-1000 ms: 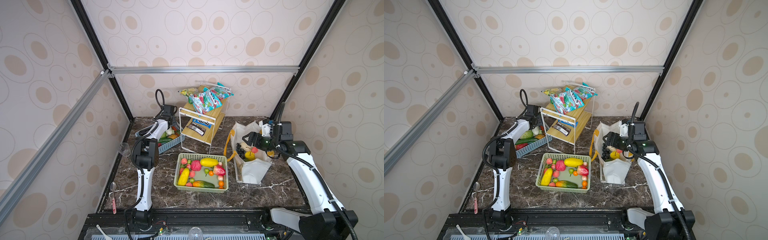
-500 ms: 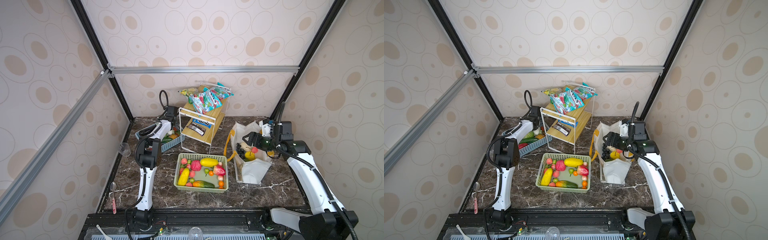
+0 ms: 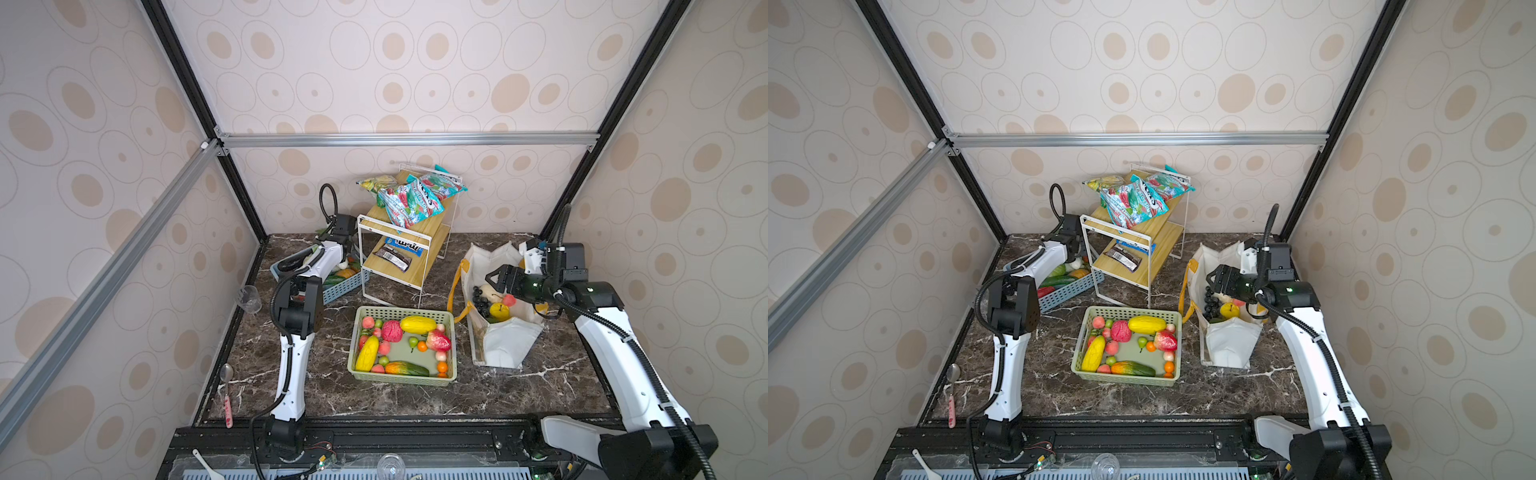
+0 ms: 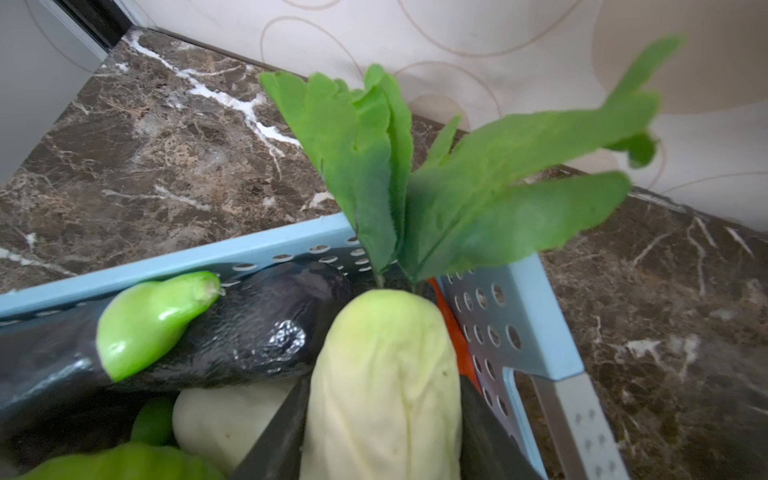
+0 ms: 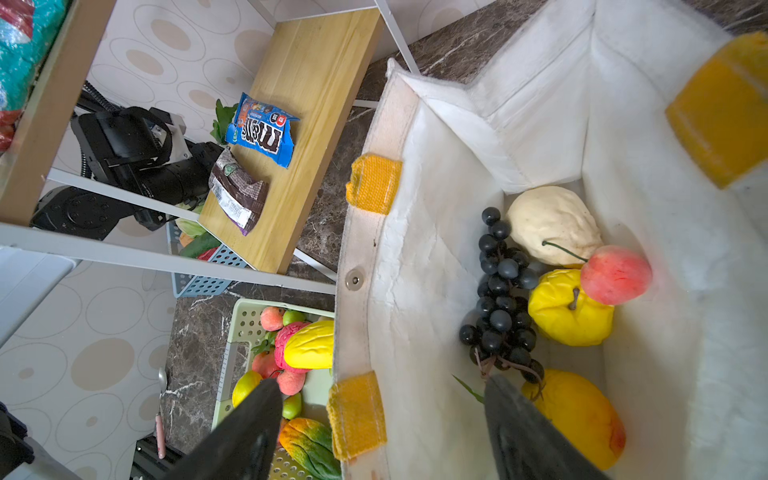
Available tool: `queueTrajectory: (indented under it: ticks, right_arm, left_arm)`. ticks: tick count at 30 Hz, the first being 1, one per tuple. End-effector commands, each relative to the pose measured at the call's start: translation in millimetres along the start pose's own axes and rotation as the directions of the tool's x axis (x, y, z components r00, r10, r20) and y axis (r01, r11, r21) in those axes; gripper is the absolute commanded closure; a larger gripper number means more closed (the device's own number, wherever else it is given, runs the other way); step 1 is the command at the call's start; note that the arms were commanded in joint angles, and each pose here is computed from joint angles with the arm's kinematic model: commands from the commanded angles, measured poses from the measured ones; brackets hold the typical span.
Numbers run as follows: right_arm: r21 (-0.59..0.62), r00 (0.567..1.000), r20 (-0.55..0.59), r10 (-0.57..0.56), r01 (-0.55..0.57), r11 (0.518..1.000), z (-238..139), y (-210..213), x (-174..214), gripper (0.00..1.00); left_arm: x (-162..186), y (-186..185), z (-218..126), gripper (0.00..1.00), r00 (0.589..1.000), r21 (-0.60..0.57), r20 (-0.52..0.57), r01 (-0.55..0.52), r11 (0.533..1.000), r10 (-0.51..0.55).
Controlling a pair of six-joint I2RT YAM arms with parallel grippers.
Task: Place the food into the grocery bag and tie it
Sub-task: 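Lower the left gripper onto the white radish and close on its leafy top, then lift the white radish out of the blue basket with the left gripper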
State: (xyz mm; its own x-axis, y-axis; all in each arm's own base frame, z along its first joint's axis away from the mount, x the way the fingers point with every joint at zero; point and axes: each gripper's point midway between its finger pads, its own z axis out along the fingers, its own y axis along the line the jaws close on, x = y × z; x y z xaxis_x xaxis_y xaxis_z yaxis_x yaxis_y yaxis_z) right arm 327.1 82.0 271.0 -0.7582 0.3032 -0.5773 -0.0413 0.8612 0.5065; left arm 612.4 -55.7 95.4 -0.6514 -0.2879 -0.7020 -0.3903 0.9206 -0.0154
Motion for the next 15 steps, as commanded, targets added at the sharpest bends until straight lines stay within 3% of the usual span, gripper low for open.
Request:
queueTrajectory:
  ticks: [1, 15]
  right_arm:
    - [-0.009, 0.999, 0.025, -0.020, 0.020, 1.000, -11, 9, -5, 0.20]
    - [0.005, 1.000, 0.012, -0.017, 0.016, 1.000, -9, 4, 0, 0.20]
  left_arm:
    - [-2, 3, -9, 0.56, 1.000, -0.013, 0.001, 0.000, 1.000, 0.000]
    - [-43, -6, -62, 0.56, 0.994, 0.113, 0.087, 0.058, 0.992, -0.068]
